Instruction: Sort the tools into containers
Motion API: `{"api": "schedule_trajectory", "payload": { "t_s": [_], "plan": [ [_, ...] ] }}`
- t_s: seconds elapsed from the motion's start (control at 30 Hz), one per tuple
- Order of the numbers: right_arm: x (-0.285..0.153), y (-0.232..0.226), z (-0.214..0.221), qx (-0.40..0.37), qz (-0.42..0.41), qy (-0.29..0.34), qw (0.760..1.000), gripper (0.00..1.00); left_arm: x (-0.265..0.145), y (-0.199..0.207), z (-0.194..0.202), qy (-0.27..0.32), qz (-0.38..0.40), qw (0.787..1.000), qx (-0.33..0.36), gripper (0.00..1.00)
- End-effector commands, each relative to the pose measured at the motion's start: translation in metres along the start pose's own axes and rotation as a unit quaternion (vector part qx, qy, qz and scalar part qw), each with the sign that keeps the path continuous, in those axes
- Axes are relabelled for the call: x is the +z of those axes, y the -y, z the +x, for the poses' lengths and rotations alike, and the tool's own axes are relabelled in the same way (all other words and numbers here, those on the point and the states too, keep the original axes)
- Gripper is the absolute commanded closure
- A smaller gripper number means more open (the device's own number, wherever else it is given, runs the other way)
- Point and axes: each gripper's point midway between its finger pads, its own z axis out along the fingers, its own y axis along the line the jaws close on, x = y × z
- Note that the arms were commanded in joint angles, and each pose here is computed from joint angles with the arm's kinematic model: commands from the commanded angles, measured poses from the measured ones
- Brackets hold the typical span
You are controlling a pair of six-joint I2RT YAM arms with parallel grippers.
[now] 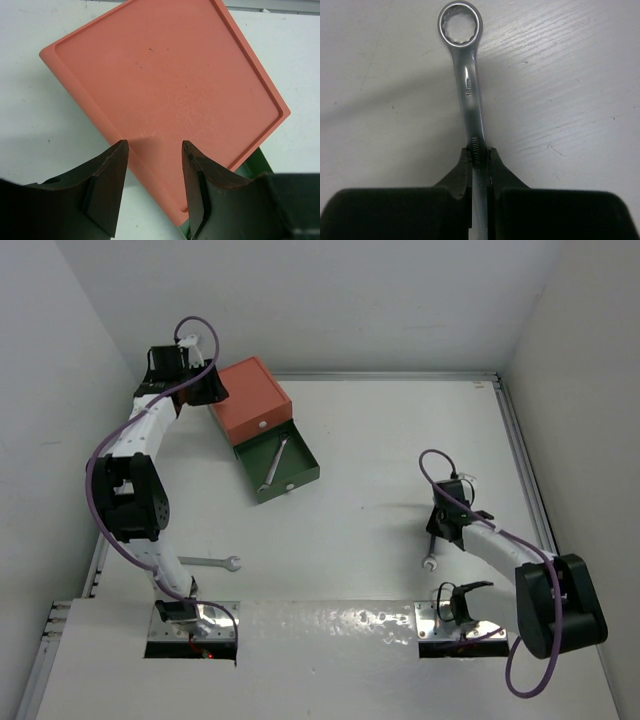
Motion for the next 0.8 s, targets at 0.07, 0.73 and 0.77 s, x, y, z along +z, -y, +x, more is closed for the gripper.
{"api": "schedule_trajectory", "payload": {
  "t_s": [0.07, 0.73, 0.77],
  "plan": [
    [-0.016, 0.046, 0.090, -0.045, 0.064, -0.153, 0.985, 1.00, -0.006, 0.009, -0.024, 0.032, 0.013, 0.999, 0.010, 0.56],
    [-0.051, -0.041, -0.064, -0.110, -0.134, 0.137, 0.975, 1.00, 0.000, 0.000, -0.016, 0.019, 0.006, 1.000, 0.003, 0.56],
    [-0.054, -0.046, -0.071, -0.113, -0.141, 0.144, 0.973, 1.00, 0.001, 0.000, -0.015, 0.017, 0.005, 1.000, 0.003, 0.56]
  ]
}}
